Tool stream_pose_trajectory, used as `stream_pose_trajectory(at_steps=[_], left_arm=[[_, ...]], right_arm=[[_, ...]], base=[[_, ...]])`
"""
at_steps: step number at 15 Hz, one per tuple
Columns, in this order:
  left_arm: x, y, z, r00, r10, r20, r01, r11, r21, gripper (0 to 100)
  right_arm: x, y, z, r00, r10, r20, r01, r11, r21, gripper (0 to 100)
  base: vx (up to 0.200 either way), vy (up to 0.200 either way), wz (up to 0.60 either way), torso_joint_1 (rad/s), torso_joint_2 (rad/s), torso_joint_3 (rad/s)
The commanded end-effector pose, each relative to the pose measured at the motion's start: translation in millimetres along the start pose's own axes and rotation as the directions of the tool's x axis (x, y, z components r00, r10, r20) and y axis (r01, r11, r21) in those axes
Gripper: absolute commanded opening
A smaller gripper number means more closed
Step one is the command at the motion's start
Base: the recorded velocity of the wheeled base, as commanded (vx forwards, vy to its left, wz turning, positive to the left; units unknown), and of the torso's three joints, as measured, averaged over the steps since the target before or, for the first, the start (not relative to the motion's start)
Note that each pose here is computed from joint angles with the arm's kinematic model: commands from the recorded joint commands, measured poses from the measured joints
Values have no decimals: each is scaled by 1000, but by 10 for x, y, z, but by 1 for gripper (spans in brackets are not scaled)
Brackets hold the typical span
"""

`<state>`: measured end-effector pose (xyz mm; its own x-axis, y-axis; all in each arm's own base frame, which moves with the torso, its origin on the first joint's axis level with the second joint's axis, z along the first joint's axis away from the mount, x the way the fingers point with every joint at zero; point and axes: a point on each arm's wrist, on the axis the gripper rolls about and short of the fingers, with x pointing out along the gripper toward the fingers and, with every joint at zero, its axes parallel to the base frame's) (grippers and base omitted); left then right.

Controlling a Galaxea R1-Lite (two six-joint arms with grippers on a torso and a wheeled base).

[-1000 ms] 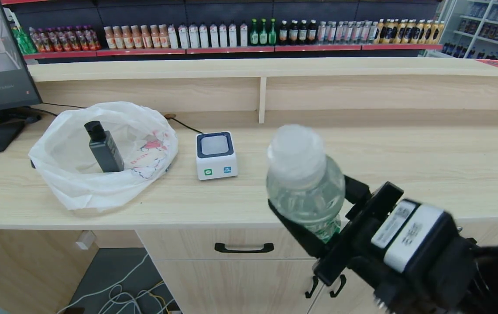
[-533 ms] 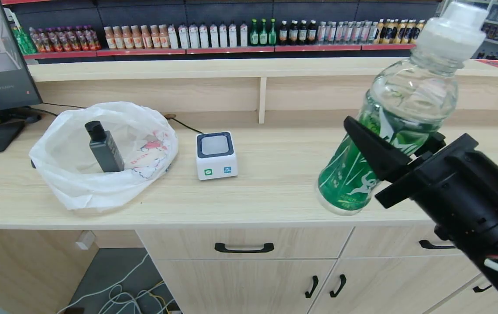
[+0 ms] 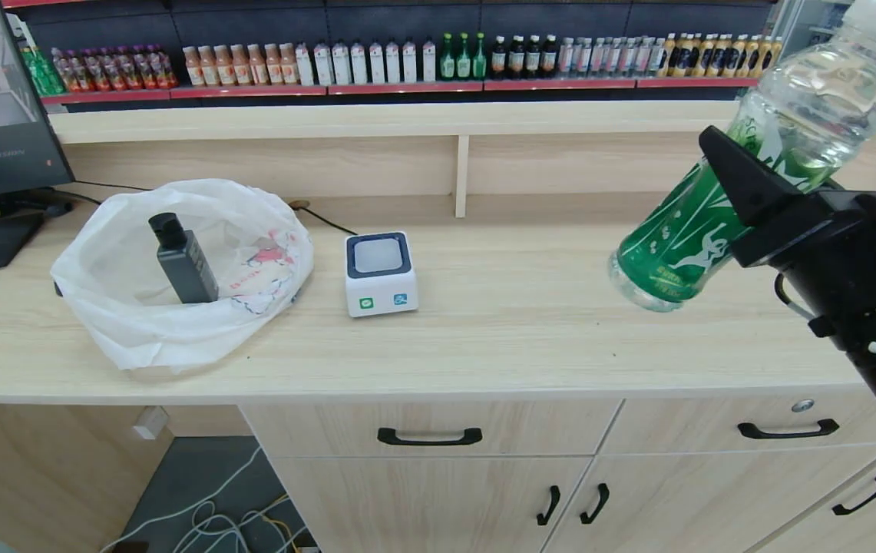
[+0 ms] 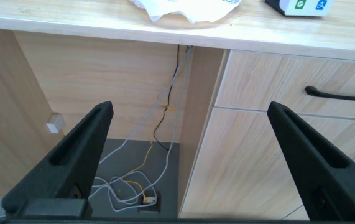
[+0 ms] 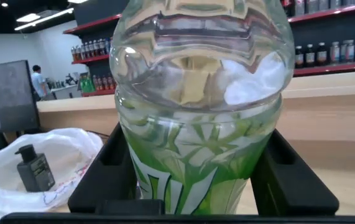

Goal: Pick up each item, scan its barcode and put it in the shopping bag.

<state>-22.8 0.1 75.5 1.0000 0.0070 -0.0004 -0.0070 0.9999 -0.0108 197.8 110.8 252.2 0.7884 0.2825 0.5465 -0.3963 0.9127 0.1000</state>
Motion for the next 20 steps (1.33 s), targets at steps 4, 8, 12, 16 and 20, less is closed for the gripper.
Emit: stream_pose_trajectory(at_steps=[4, 8, 12, 16, 20], left_arm=[[0, 0, 0, 1000, 1, 0, -1, 1000, -1, 100], [0, 0, 0, 1000, 1, 0, -1, 1000, -1, 100], [0, 0, 0, 1000, 1, 0, -1, 1000, 0, 100], [0, 0, 0, 1000, 1, 0, -1, 1000, -1, 100], [0, 0, 0, 1000, 1, 0, -1, 1000, -6, 100]], right_arm=[[-5, -78, -6, 999, -32, -2, 32, 999, 24, 0], [0, -84, 5, 999, -33, 3, 33, 999, 31, 0], [-44, -87, 55, 999, -33, 12, 32, 998, 46, 0], [-39, -119, 14, 999, -45, -2, 45, 998, 38, 0], [-59, -131, -37, 999, -49, -24, 50, 998, 34, 0]], base=[[0, 0, 0, 0, 0, 0], [0, 0, 0, 0, 0, 0], [0, 0, 0, 0, 0, 0], [0, 0, 0, 0, 0, 0], [0, 200, 0, 1, -1, 2]])
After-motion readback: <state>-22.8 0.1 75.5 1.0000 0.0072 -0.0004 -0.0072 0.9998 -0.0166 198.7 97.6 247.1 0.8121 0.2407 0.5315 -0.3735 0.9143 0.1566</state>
